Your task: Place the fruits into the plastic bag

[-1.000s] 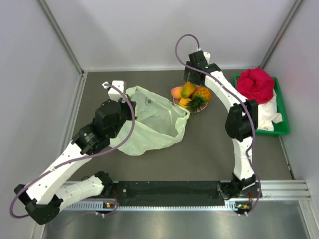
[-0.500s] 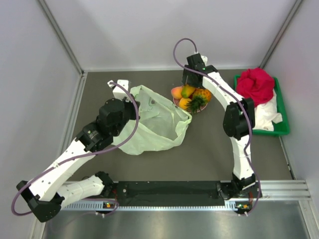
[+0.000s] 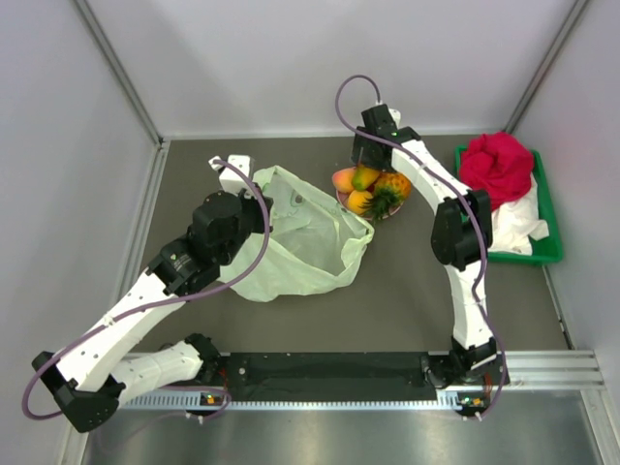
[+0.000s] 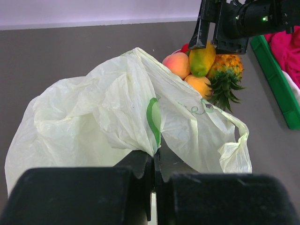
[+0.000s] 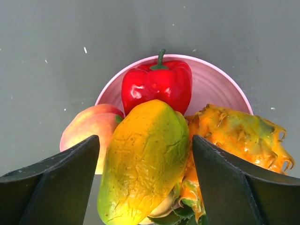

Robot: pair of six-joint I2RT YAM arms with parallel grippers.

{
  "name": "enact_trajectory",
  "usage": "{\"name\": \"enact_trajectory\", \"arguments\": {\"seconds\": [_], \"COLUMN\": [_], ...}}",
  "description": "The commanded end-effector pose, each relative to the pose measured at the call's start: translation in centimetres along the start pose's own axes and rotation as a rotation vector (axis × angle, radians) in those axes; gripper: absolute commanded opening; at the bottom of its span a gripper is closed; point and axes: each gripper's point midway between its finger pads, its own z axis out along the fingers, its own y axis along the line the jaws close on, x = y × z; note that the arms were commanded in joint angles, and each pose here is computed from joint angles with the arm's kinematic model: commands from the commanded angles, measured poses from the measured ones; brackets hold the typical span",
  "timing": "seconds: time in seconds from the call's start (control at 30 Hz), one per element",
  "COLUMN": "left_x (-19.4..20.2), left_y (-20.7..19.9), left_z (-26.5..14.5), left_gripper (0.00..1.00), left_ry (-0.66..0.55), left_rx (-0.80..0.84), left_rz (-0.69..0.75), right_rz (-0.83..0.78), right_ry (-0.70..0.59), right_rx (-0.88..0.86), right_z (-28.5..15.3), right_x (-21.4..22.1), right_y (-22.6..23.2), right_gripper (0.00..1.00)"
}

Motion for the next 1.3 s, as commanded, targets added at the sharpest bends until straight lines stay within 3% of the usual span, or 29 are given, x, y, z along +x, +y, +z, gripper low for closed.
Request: {"name": "enact_trajectory", "arguments": {"seconds": [0.0,0.43,0.63,0.93,1.27], "left_x": [-2.3,-2.5,-2.4,-2.1,-1.9], "left_y": [-0.7,-0.6,-0.6,-0.7,-0.7], "left_z": [-0.3,-0.2,-0.1,0.2,0.3], "left_gripper": [0.00,0.00,0.00,0.00,0.00], "left_ry": [-0.071,-0.081,-0.082,-0.086,-0.084], "left_rx": [0.025,0.019,0.018,0.017,0.018], "left_rz": [-0.045,-0.049,-0.060,-0.075,-0.081], "right_rz": [0.007,-0.002,-0.001,0.013,0.045], "right_ry": [-0.040,-0.027,-0.035,-0.069,-0.148], "right_rx": [-0.021,-0.012,-0.018,-0.058,-0.107], "right_z": [-0.1,0.5,0.0,-1.9,-5.6], "right_x": [-1.7,-1.2,-1.6,-3.0,-5.7], "right_y": [0.7,0.6,0.7,1.3,2.0], "right_gripper": [0.79,0.74,0.63,0.33,0.30]}}
